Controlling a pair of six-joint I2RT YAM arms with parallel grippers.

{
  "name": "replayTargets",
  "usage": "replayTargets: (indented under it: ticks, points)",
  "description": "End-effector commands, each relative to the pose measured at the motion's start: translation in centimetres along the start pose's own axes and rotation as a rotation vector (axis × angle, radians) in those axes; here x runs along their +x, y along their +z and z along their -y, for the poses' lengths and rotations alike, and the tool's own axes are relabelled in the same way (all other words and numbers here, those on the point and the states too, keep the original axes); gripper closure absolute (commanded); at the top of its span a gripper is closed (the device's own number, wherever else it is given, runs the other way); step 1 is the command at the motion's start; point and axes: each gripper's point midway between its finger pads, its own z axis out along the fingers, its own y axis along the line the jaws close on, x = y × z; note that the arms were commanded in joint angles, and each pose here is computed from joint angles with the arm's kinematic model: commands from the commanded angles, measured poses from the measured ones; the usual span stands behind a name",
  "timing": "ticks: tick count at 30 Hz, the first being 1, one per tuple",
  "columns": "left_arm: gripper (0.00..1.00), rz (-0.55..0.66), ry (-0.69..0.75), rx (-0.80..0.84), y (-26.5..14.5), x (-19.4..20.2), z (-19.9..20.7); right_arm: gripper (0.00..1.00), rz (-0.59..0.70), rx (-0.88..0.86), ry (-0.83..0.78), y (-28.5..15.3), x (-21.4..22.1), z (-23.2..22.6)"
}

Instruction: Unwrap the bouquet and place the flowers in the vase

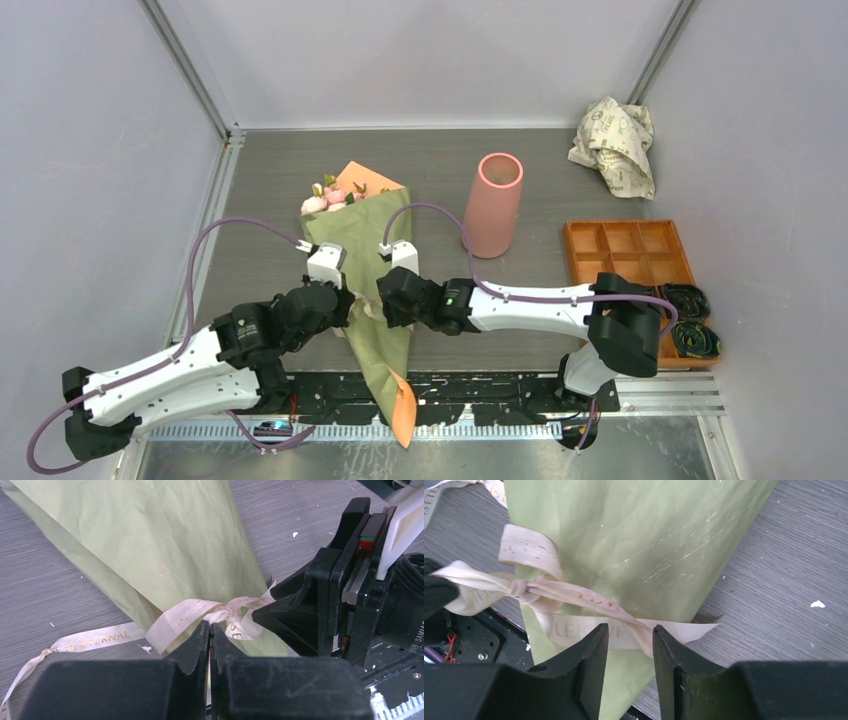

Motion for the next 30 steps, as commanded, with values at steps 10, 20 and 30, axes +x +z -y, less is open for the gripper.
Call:
replayTargets:
  ticks: [10,20,30]
  points:
    - [0.98,0.064,-0.057,0.046,-0.1,-1.9,1.3,0.57,0.079,-0.062,-0.036,2.4,-2.4,-3.0]
    - [0.97,0.066,-0.074,0.038,-0.1,-1.3,0.7,0.87,0.134,0.005,-0.045,3.1,-3.9,-2.5]
    - [0.99,0.125,-0.125,-0.153,-1.6,-3.0,-3.1,0.99,0.204,0.284,0.085,-0.1,-3.7,4.4]
